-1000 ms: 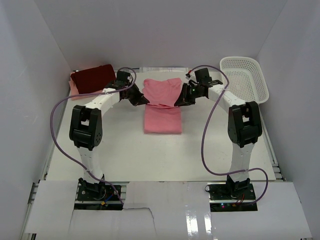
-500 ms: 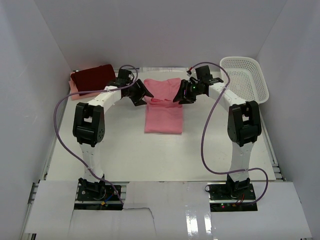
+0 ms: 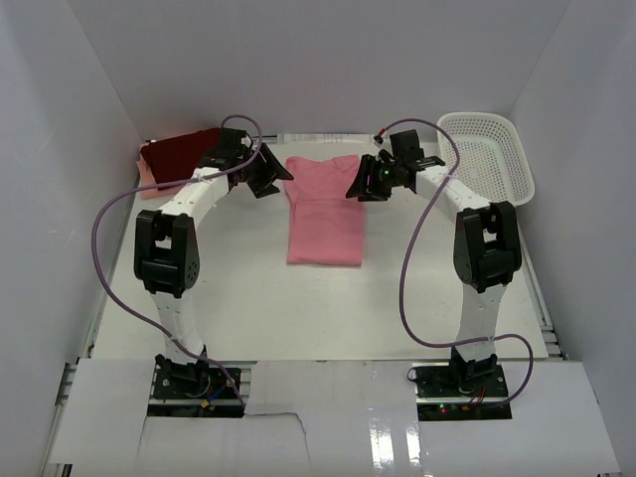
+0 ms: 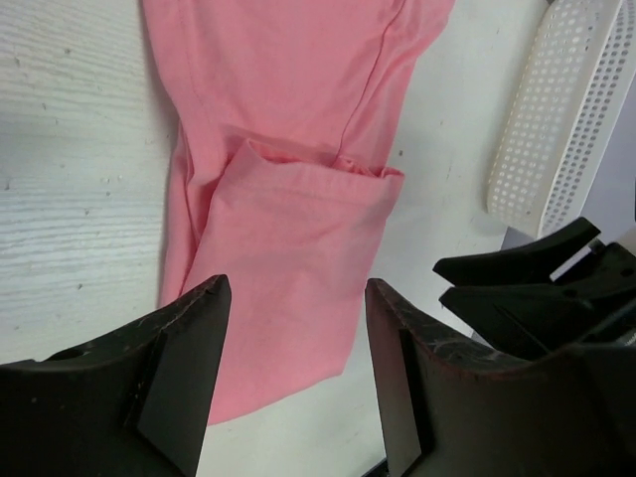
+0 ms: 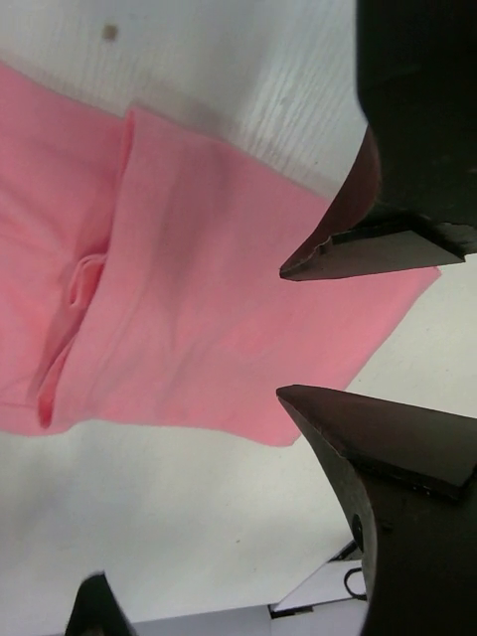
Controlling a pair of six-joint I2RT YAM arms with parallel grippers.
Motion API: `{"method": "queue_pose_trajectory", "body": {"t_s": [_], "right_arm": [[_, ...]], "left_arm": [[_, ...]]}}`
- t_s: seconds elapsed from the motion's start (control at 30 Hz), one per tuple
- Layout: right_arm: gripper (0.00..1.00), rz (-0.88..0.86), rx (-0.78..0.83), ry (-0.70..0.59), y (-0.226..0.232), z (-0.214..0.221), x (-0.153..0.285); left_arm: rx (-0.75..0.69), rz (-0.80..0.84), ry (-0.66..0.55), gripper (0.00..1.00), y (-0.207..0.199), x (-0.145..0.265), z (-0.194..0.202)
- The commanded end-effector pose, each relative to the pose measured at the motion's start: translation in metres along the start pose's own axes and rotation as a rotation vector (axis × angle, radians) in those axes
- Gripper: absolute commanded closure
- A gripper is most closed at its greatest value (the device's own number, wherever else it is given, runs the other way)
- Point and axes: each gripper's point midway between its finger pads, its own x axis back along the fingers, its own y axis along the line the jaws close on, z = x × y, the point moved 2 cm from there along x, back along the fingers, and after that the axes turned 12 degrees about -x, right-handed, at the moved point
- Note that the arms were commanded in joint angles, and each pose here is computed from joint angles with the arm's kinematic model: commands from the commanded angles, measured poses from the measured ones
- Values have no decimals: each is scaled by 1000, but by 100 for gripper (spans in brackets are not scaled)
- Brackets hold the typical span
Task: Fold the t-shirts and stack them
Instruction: Fold the folded rectangular tshirt in 1/3 of the way
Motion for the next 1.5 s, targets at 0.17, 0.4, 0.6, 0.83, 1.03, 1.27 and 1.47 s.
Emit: {"method": "queue_pose_trajectory", "body": {"t_s": [0.17,0.4,0.6,0.83,1.03,1.27,1.47], "right_arm": [[46,105,77,-30,-35,10,2],[46,135,90,-40,-49,-1,-17],[46,149,90,-52,-61,-13,-31],[47,145,90,-84,-68,-35,-35],[49,121,87,-83,-69,-43,-42],[50,91,61,-58,-72,-39,-54],[62,75,42,-38,-75,-35,-61]], "left_arm": [[-319,43,-62,32,7,21,14],[-465,14,-85,33,22,-14,-8],[-612,103,-147,34,11,-36,-31],[-719,177,-170,35,3,-47,-40],[-738,220,-140,37,4,-54,-30],[-743,229,-106,37,11,-57,-20],[-770,246,-82,34,13,-60,-14]]}}
